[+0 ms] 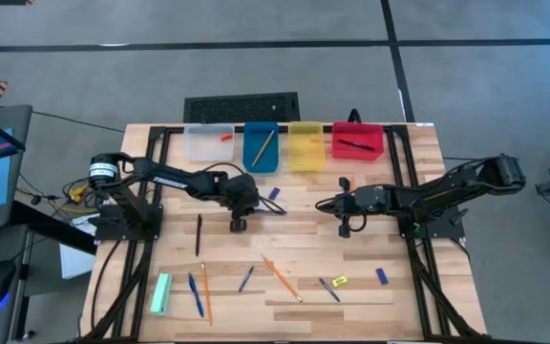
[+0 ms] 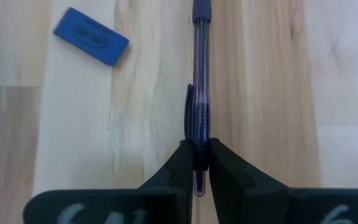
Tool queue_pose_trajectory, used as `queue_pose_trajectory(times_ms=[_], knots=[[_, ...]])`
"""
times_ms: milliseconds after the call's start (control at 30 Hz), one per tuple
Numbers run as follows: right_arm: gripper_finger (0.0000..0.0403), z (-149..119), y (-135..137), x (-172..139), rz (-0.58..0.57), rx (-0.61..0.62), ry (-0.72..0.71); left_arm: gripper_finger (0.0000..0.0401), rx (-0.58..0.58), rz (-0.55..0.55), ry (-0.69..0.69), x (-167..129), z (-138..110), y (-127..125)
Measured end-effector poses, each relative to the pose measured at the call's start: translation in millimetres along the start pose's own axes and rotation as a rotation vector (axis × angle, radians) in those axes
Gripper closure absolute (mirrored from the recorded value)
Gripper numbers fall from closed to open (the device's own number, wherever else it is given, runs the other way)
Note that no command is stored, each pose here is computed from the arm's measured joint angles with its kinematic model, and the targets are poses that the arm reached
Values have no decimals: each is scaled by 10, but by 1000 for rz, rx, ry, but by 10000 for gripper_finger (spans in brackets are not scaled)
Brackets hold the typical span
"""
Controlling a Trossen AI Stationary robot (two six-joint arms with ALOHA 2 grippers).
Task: Sort crayons/erasers/pens/pencils in bins
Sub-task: Put the violet pen into the red bin
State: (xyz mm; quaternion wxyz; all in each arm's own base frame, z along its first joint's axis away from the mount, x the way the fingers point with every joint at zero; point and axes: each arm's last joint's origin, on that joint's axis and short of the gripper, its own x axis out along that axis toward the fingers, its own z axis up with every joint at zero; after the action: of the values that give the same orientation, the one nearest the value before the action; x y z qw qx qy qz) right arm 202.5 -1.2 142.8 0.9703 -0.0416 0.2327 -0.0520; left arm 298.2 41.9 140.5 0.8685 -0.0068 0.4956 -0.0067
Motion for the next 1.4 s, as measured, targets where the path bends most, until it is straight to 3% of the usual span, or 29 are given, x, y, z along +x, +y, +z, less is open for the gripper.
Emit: queue_pose_trajectory(times_ms=[200,433,667,1067,1200,1400], knots=[[393,-5,0,0,0,-2,5,383,-51,6,-53,-110,12,0],[393,-23,1,0,1,11,24,383,-133,-25,-137,-49,-161,-23],[395,-16,-5,14,-3,50,9,383,-180,-36,-306,7,-270,-36],[393,-38,-1,234,11,310,-270,383,-161,-56,-655,-111,-130,-33],[364,103,-1,300,27,348,-404,383,-148,-53,-766,-182,-49,-22],[285,341,-42,388,13,366,-493,383,-148,-44,-882,-268,21,22]])
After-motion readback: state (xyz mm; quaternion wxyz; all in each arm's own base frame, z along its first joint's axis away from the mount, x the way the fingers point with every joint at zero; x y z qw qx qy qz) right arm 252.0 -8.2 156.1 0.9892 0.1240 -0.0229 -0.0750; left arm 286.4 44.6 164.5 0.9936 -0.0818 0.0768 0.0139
